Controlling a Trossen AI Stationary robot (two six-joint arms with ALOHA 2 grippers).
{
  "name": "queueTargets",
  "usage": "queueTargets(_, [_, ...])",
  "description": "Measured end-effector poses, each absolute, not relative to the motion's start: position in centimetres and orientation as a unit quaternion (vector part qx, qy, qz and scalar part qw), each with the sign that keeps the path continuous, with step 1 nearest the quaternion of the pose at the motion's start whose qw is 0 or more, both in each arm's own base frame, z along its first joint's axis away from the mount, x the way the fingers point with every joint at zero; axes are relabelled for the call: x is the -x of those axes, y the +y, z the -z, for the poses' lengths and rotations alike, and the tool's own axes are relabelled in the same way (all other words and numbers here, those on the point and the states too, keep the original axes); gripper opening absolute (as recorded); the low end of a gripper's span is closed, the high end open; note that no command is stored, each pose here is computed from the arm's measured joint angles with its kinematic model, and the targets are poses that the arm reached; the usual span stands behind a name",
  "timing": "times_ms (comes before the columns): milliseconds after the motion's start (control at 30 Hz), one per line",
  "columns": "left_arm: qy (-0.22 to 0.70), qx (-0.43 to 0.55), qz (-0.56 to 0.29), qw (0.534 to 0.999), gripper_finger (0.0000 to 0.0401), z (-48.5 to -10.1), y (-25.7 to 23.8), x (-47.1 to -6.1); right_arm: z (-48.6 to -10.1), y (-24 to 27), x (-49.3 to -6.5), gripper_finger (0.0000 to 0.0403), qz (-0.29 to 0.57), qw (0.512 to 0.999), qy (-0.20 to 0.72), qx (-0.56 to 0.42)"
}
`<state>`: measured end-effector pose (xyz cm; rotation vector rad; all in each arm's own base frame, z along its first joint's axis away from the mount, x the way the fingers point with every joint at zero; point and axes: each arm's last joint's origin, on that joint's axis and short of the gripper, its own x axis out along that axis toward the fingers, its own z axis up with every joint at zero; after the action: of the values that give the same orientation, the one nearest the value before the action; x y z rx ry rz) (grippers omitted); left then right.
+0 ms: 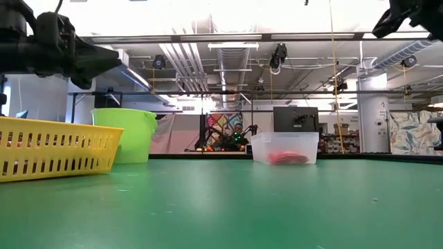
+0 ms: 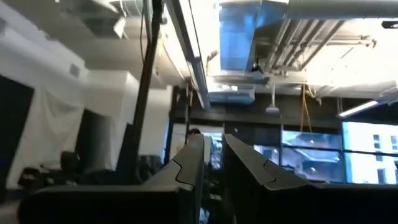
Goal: Sort candy by brand, put in halloween buckets
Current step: Return to Home Position
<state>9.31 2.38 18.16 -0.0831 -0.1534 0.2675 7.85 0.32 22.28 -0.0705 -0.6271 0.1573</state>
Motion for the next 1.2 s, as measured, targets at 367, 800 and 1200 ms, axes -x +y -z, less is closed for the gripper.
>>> queueTargets(367, [-0.055, 0.042, -0.137, 0.988, 0.0113, -17.8, 2.4, -9.5, -20.3, 0.2, -9.5, 0.0054, -0.065, 0.981, -0.185, 0.004])
queueTargets(800, [-0.054, 0.042, -0.137, 0.988, 0.0113, -17.8, 2.4, -9.5, -16.8, 0.1, -10.6, 0.0054, -0.058, 0.998, 0.003, -0.003])
queueTargets(1200, [-0.052, 0.042, -0.139, 0.988, 0.0113, -17.8, 2.5, -9.5, -16.8, -0.3, -9.7, 0.0052, 0.007, 1.000, -0.011, -0.015])
